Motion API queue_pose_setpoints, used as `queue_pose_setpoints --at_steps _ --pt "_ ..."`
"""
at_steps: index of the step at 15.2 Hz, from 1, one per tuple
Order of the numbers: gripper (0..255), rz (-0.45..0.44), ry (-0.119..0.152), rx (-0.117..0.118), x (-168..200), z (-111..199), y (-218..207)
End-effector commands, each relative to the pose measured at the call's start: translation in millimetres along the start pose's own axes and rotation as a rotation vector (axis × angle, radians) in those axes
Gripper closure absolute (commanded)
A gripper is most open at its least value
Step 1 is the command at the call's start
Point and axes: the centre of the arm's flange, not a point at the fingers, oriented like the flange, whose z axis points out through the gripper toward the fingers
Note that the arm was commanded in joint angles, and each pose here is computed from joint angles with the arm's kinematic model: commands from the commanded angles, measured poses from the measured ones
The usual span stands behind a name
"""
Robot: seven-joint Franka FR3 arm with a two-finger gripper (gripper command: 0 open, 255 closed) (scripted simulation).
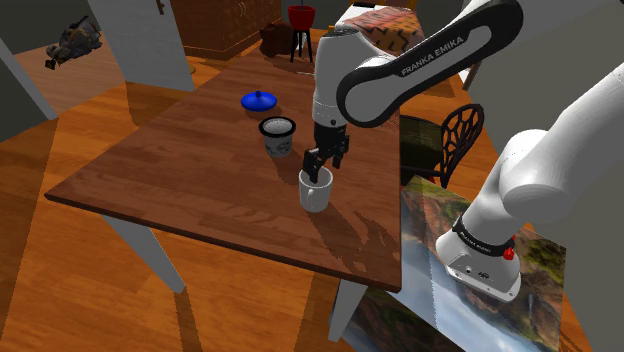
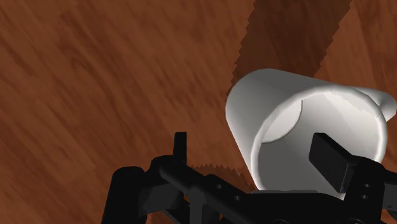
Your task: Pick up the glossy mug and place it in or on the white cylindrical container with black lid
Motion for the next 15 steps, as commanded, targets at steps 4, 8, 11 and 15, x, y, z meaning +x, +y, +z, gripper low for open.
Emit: queue_pose_setpoints --at_steps 4,8,11,15 --pt "255 0.0 0.0 0.0 0.0 0.0 0.0" --pt "255 0.0 0.0 0.0 0.0 0.0 0.0" --pt "255 0.0 0.0 0.0 -0.2 -5.2 -0.3" --pt "255 0.0 0.0 0.0 -1.0 -26.3 -1.4"
